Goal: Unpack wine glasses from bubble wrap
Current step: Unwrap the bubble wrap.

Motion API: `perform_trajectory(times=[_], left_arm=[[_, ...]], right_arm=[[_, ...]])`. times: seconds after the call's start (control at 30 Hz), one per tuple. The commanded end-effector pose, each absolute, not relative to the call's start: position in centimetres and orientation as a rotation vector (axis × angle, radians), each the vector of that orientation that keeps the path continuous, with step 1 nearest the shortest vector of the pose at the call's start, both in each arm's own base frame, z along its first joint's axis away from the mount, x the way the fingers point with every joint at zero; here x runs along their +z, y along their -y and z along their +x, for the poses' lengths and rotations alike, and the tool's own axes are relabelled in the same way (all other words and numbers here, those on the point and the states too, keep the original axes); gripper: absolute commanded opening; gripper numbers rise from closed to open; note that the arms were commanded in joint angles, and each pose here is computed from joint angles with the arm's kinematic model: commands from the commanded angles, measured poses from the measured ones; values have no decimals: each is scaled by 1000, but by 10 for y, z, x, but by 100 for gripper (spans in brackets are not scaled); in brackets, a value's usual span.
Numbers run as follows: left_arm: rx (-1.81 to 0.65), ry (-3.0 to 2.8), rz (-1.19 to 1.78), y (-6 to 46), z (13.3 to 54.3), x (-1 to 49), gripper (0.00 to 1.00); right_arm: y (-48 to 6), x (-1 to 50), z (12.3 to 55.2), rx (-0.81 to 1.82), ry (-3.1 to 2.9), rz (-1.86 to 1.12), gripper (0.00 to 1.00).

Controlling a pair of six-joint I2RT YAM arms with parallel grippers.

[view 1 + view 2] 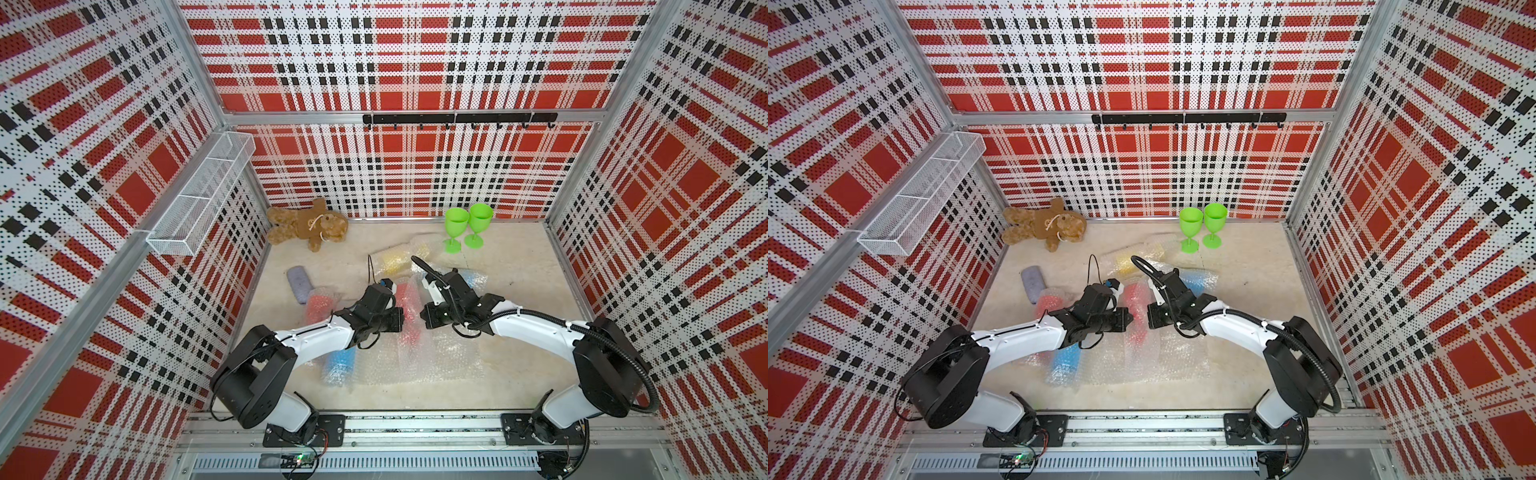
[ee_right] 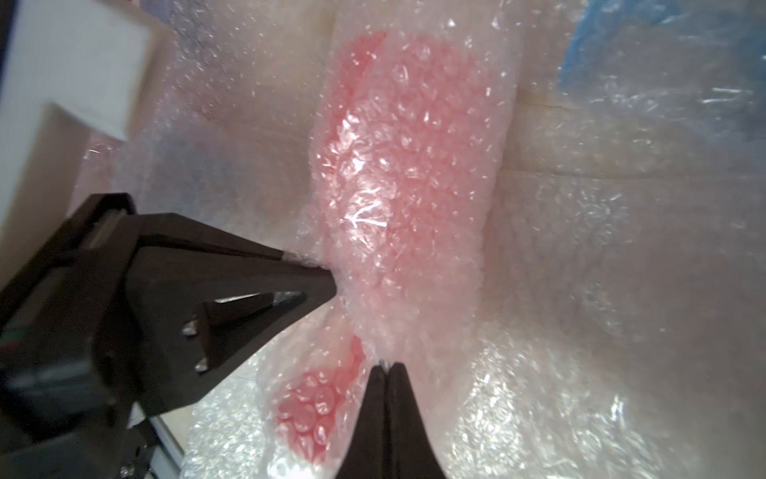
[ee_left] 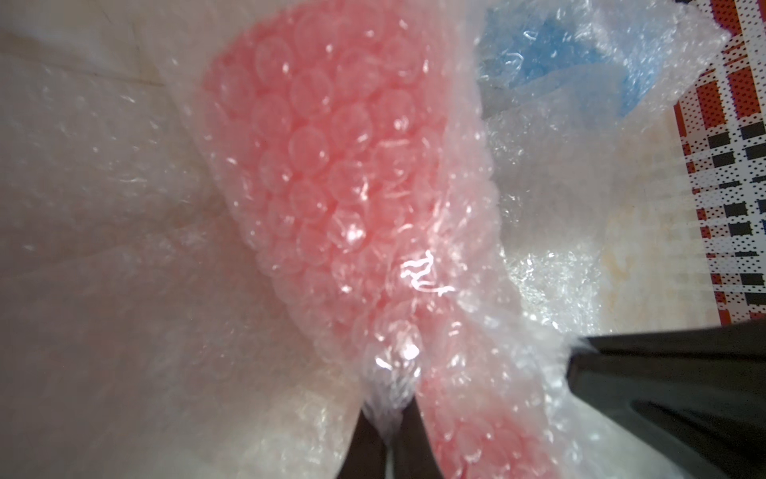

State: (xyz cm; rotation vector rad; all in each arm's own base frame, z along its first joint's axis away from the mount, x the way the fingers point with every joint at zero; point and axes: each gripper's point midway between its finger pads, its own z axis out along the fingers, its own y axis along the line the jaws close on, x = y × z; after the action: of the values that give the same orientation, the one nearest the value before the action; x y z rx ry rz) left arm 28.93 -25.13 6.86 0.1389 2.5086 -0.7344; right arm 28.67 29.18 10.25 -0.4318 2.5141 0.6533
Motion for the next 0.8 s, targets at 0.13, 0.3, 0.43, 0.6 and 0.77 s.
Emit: perform_trajectory(times=[0.13,0.3,0.43,0.6,0.77], left_arm=[[-694,-2511,105,237,291,64,0],[-751,-2478,130,248,290,74,0],[-775,-2458,174,261,288,82,0],[-784,-2443,180,263,287,88,0],[-783,-2444,184,263,286,87,0]], right_arm=[[-246,97,302,427,-2494,-318,0],[-275,112,290,626,-2448,-477,0],[-301,125,281,718,-2423,-605,13],[-312,144,287,751,-2384,-611,50],[-317,135,295,714,-2423,-620,59]])
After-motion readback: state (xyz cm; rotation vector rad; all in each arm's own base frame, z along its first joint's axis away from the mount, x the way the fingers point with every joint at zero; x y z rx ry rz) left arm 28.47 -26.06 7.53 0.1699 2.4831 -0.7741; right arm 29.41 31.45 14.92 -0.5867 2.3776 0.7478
